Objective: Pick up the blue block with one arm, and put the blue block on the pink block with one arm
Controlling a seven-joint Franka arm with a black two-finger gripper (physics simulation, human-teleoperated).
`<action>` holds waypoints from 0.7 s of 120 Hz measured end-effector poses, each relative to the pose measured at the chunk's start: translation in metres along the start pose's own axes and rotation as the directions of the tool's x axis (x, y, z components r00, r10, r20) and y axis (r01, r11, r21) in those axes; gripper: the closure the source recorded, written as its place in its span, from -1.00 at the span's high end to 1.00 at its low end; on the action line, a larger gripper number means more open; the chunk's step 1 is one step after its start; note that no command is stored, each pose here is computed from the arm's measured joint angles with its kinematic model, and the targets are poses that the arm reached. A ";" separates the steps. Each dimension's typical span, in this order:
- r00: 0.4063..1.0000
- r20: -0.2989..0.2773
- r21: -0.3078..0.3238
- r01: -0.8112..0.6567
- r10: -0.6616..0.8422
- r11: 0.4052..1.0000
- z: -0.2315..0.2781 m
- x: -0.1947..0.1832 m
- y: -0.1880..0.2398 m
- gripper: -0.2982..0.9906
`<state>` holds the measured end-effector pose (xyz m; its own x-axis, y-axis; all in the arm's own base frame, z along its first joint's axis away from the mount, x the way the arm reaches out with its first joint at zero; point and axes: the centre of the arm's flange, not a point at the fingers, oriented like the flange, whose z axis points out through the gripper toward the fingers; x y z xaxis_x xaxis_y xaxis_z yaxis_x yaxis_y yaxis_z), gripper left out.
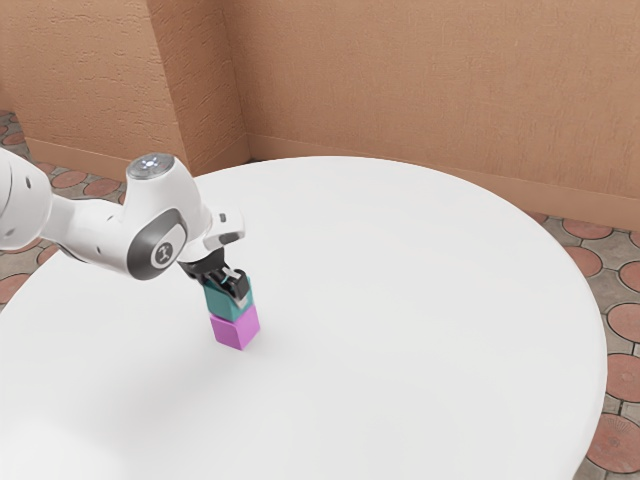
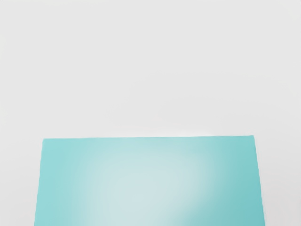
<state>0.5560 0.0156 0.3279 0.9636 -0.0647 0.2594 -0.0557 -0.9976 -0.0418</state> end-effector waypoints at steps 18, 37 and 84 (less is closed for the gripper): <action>1.000 0.001 -0.006 -0.012 0.012 1.000 0.000 0.000 0.003 0.26; 1.000 -0.022 -0.004 -0.018 0.018 1.000 -0.014 0.003 0.002 0.39; 0.997 -0.080 0.001 -0.012 0.012 1.000 -0.173 0.047 -0.009 0.49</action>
<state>0.5561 0.0166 0.5071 0.9390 -0.0785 0.3349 -0.0671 -0.9967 -0.0456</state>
